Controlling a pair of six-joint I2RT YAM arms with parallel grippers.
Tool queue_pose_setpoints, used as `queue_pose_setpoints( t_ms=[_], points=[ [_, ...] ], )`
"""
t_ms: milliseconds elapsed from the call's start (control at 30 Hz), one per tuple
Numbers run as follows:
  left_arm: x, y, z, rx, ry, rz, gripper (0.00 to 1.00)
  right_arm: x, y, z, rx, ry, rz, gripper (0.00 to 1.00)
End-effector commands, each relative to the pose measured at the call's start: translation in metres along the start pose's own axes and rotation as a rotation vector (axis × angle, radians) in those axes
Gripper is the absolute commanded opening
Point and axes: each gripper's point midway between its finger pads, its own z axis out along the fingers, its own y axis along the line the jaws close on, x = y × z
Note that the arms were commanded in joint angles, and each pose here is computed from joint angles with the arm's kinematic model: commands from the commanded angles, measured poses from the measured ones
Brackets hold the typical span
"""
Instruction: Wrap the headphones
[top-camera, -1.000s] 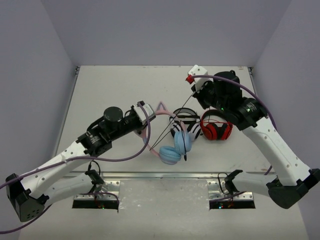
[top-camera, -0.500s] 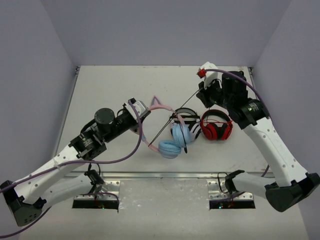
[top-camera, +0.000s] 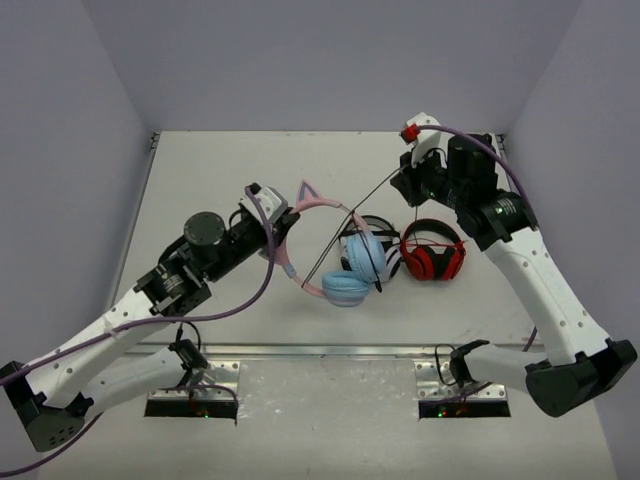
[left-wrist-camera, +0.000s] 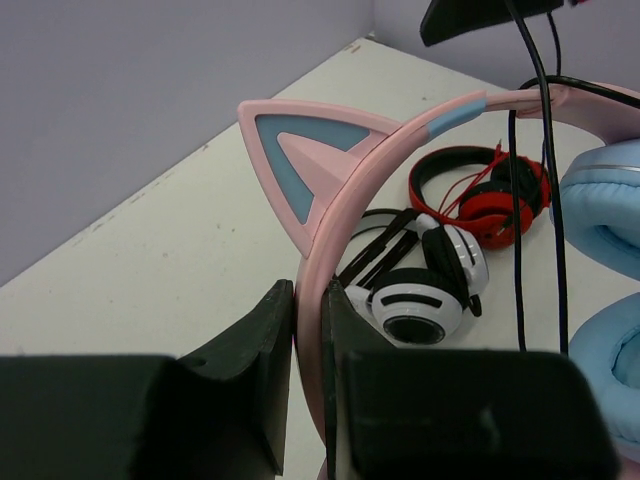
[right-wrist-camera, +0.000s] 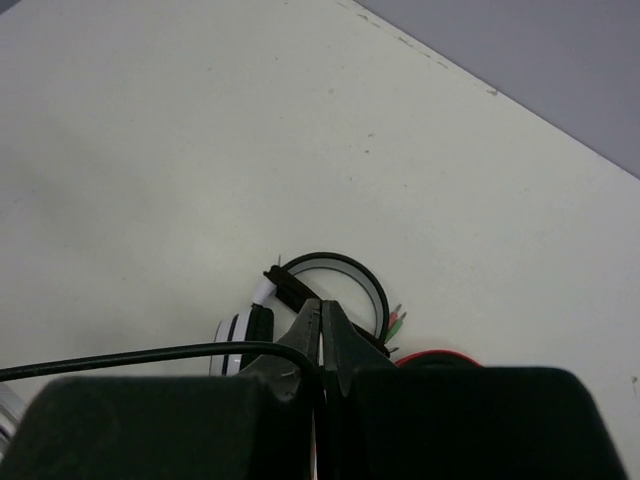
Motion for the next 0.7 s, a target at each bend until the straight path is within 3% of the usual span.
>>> queue_pose_setpoints(
  t_ms=[0,133,267,533,667],
  points=[
    [-0.09,0.004,-0.015,0.004,-0.269,-0.147,0.0,-0.031,-0.009,0.002,0.015,-0.095,0.04,0.01],
    [-0.123,0.006,-0.025,0.009,-0.33,-0.274,0.0,-0.026,0.004,0.006,-0.049,-0.102,0.071,0.01],
    [-0.149,0.035,-0.043,-0.132,-0.441,-0.407,0.0,-0.009,0.026,0.013,-0.155,-0.096,0.149,0.01],
    [-0.191,0.07,-0.062,-0.279,-0.549,-0.637,0.0,-0.015,0.11,-0.001,-0.576,-0.234,0.309,0.01],
    [-0.204,0.085,-0.072,-0.347,-0.596,-0.728,0.0,-0.006,0.147,-0.002,-0.638,-0.253,0.29,0.01]
  ],
)
